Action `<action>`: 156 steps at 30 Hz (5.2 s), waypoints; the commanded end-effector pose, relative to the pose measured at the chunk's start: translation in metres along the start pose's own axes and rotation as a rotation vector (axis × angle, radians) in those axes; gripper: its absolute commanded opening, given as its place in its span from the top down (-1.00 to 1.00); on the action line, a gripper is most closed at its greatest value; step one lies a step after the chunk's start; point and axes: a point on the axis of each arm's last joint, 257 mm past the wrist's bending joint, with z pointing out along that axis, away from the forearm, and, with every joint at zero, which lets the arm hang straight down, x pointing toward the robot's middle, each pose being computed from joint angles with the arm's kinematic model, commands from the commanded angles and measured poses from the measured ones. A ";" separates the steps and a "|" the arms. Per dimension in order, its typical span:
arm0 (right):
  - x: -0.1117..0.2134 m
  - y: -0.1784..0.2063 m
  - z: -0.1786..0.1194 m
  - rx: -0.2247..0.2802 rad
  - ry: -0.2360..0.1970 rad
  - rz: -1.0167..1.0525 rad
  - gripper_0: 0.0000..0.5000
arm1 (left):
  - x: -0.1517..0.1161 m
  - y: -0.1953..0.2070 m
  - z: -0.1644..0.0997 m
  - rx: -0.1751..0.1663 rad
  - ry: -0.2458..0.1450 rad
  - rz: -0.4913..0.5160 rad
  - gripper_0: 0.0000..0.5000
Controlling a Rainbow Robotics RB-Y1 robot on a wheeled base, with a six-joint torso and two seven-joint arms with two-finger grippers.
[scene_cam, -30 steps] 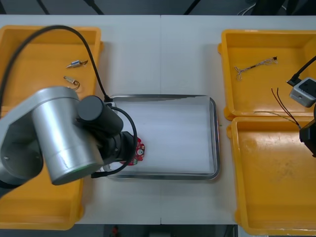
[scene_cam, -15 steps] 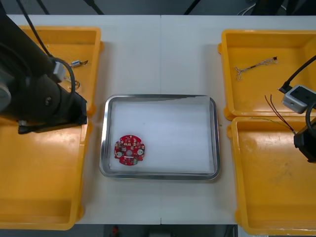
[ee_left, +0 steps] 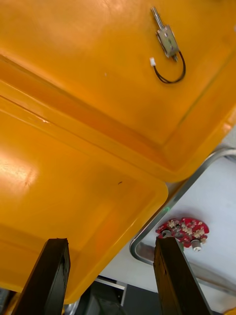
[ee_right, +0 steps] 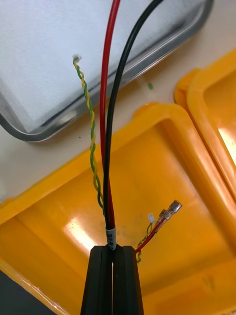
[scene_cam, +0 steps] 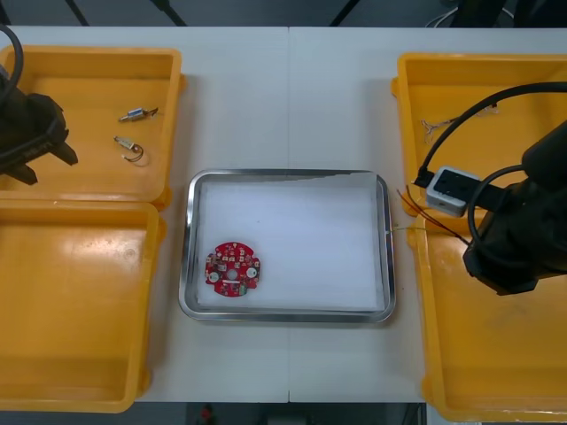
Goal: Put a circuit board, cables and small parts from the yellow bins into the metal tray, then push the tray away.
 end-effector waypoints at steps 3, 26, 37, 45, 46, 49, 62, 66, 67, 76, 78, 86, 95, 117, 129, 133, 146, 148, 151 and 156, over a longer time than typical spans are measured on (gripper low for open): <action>-0.037 0.020 -0.005 0.027 -0.015 -0.222 1.00 | -0.063 -0.003 -0.041 0.054 -0.070 -0.092 -1.00; -0.121 0.085 0.072 0.051 0.018 -0.487 1.00 | -0.180 -0.012 -0.034 0.216 -0.139 -0.539 -1.00; -0.136 0.102 0.121 0.039 0.021 -0.499 1.00 | -0.215 -0.062 -0.004 0.288 -0.196 -0.804 -1.00; -0.130 0.108 0.134 0.023 0.051 -0.506 1.00 | -0.209 -0.102 0.029 0.260 -0.207 -0.884 -1.00; -0.130 0.109 0.135 0.019 0.052 -0.507 1.00 | -0.209 -0.110 0.033 0.267 -0.211 -0.914 -1.00; -0.128 0.110 0.135 0.013 0.055 -0.506 0.85 | -0.209 -0.123 0.045 0.278 -0.223 -0.970 -1.00; -0.120 0.099 0.116 -0.002 0.041 -0.471 -1.00 | -0.211 -0.147 0.070 0.344 -0.214 -1.209 -1.00; -0.121 0.092 0.094 -0.043 0.012 -0.419 -1.00 | -0.210 -0.149 0.076 0.351 -0.213 -1.251 -1.00; -0.121 0.090 0.091 -0.048 0.008 -0.410 -1.00 | -0.209 -0.149 0.078 0.345 -0.218 -1.250 -1.00; -0.124 0.040 0.045 -0.073 -0.037 -0.133 -1.00 | -0.206 -0.141 0.104 0.317 -0.244 -1.245 -1.00; -0.122 0.027 0.037 -0.063 -0.041 -0.069 -1.00 | -0.205 -0.138 0.106 0.309 -0.245 -1.247 -1.00; -0.097 -0.030 0.005 -0.026 -0.008 0.209 -1.00 | -0.192 -0.140 0.118 0.292 -0.198 -1.270 -1.00; -0.070 -0.084 -0.005 -0.028 -0.018 0.421 -1.00 | -0.184 -0.146 0.130 0.281 -0.196 -1.240 -1.00; -0.032 -0.192 0.007 0.040 0.004 0.692 -1.00 | -0.172 -0.149 0.155 0.273 -0.188 -1.194 -1.00; -0.040 -0.247 0.013 0.074 -0.056 0.826 -1.00 | -0.169 -0.139 0.162 0.229 -0.222 -1.136 0.99; -0.044 -0.264 0.018 0.109 -0.072 0.865 -1.00 | -0.167 -0.135 0.165 0.217 -0.219 -1.133 0.99; -0.067 -0.302 0.042 0.209 -0.152 0.918 -1.00 | -0.180 -0.120 0.151 0.182 -0.253 -1.023 1.00; -0.074 -0.307 0.048 0.215 -0.182 0.920 -1.00 | -0.184 -0.114 0.140 0.158 -0.252 -0.982 1.00; -0.081 -0.313 0.055 0.218 -0.217 0.930 -1.00 | -0.185 -0.107 0.125 0.130 -0.241 -0.938 1.00; -0.090 -0.325 0.068 0.234 -0.278 0.935 -1.00 | -0.187 -0.102 0.103 0.115 -0.216 -0.882 1.00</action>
